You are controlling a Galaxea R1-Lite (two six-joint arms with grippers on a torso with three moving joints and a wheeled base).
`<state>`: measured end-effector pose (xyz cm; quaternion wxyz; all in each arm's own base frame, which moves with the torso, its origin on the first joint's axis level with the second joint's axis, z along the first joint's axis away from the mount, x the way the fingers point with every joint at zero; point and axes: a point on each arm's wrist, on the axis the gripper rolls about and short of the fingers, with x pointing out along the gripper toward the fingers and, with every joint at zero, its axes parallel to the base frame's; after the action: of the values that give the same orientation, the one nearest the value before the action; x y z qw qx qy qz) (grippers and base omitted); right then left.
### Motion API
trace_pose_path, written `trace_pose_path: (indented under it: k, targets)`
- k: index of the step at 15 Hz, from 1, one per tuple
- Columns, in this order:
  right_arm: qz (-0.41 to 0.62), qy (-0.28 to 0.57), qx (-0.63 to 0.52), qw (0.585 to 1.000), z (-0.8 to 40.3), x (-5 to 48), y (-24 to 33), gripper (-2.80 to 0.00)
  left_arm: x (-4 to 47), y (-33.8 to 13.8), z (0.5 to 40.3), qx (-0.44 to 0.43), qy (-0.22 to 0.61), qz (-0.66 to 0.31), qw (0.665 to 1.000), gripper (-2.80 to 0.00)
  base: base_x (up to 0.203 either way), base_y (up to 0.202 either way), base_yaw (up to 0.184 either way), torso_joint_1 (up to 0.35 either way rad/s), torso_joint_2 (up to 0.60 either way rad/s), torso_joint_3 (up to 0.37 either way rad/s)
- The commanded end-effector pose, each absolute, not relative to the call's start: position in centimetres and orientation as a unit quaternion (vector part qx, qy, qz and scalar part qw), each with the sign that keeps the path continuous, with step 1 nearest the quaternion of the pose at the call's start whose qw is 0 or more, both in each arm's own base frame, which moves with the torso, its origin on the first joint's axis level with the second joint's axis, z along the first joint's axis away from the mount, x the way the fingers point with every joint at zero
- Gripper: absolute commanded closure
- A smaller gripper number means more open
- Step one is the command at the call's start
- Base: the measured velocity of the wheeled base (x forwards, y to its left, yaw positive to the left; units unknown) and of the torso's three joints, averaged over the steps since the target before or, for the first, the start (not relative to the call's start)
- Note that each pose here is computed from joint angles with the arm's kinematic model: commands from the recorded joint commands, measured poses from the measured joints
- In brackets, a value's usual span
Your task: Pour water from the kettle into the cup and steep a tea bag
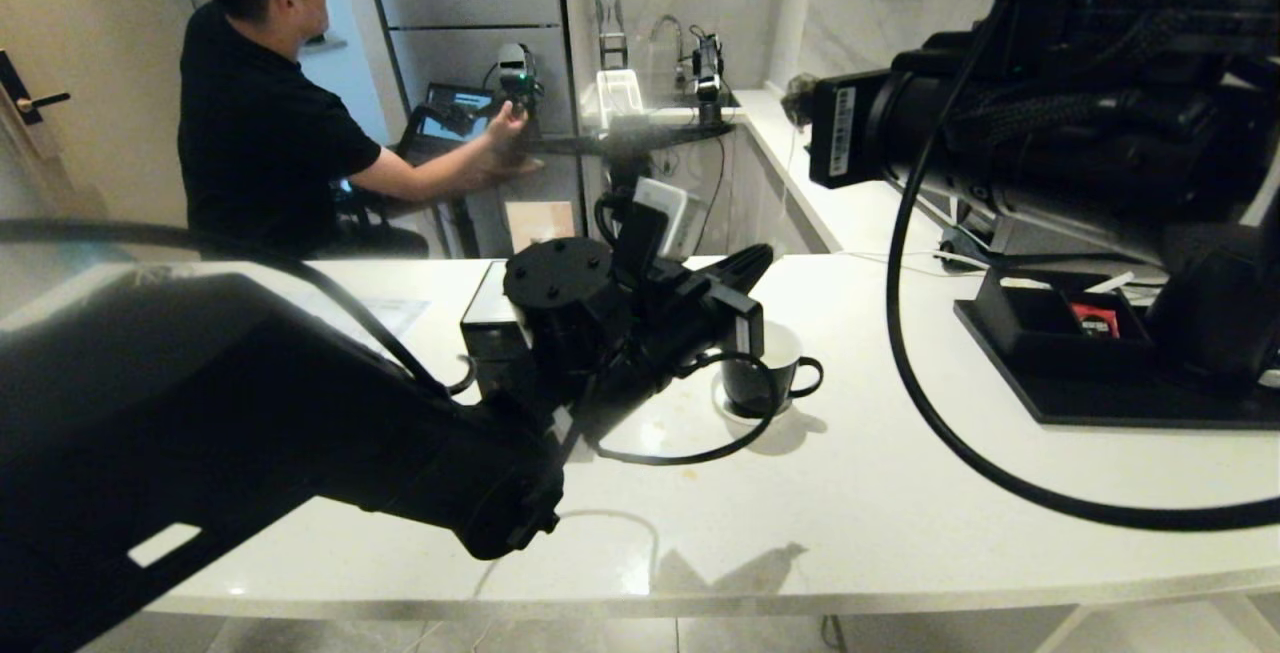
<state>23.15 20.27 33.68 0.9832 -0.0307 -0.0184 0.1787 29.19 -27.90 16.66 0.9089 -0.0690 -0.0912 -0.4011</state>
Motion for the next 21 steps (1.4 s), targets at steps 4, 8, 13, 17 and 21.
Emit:
trace_pose_path:
  k: [4, 8, 13, 17, 21]
  targets:
    - [0.179, -0.023, -0.029, 0.983, 33.93, 23.06, 20.27, 0.00, 29.21, -27.92, 16.64, -0.070, -0.093, -0.400, 0.909, 0.00, 0.000, 0.000, 0.000, 0.000, 0.00, 0.000]
    - [0.179, -0.020, -0.031, 0.983, 33.77, 22.95, 20.16, 0.00, 29.21, -27.92, 16.64, -0.070, -0.093, -0.400, 0.909, 0.00, 0.000, 0.000, 0.000, 0.000, 0.00, 0.000]
    - [0.185, -0.018, -0.033, 0.982, 33.59, 22.68, 20.23, 0.00, 29.23, -27.86, 16.71, -0.070, -0.094, -0.400, 0.909, 0.00, 0.000, 0.000, 0.000, 0.000, 0.00, 0.000]
    - [0.186, -0.017, -0.033, 0.982, 33.56, 22.61, 20.30, 0.00, 29.23, -27.85, 16.71, -0.071, -0.094, -0.399, 0.909, 0.00, 0.000, 0.000, 0.000, 0.000, 0.00, 0.000]
    - [0.186, -0.016, -0.033, 0.982, 33.51, 22.62, 20.31, 0.00, 29.17, -27.88, 16.77, -0.069, -0.095, -0.400, 0.909, 0.00, 0.000, 0.000, 0.000, 0.000, 0.00, 0.000]
